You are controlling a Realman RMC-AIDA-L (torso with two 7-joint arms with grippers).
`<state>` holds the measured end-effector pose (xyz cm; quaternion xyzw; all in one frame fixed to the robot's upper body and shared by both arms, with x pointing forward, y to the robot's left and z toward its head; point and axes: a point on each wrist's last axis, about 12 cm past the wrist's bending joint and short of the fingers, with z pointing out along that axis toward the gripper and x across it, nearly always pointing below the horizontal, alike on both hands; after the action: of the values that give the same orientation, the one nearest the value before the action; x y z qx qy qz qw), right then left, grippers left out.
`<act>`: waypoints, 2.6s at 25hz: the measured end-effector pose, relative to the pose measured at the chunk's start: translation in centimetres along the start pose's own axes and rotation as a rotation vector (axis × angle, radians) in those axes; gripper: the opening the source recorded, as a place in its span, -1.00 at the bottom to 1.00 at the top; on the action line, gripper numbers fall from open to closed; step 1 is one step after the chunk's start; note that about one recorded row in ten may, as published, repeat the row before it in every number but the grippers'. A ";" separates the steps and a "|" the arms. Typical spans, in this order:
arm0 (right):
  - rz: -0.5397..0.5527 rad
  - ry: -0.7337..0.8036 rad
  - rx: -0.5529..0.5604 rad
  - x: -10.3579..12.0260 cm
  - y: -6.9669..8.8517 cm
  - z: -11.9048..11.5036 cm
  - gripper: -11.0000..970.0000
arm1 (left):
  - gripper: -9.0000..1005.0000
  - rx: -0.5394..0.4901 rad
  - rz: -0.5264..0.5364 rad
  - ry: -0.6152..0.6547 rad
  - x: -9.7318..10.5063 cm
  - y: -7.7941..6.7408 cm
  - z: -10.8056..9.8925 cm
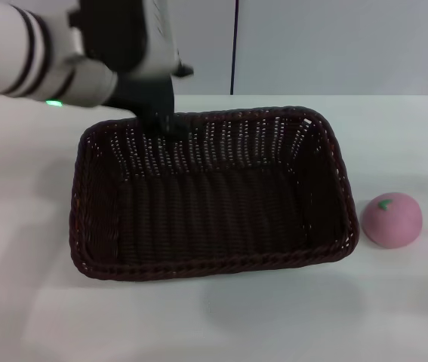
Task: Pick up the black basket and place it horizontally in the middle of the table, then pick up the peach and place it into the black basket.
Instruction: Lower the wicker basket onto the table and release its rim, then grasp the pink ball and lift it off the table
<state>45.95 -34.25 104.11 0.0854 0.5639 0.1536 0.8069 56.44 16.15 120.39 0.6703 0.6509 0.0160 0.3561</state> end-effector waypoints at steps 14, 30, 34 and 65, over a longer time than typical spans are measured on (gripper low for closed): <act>0.021 0.582 -0.396 -11.6 -4.9 5.7 0.41 | 0.43 -0.324 -0.684 -0.683 11.2 -1.9 -4.7; 0.055 1.601 -0.442 -10.8 1.6 14.6 0.41 | 0.42 -0.458 -0.909 -0.821 17.9 -9.6 -3.3; -0.014 1.734 -0.372 -7.4 2.8 14.7 0.41 | 0.42 -0.466 -0.919 -0.824 18.6 -10.4 -3.5; -0.050 1.647 -0.436 -2.6 5.0 15.0 -0.32 | 0.42 -0.458 -0.918 -0.790 19.0 -10.9 -3.4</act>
<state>58.47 -29.93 113.17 -0.2234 0.9305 0.2538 0.1409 48.32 33.34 109.09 0.1863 0.6714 -0.2470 0.6735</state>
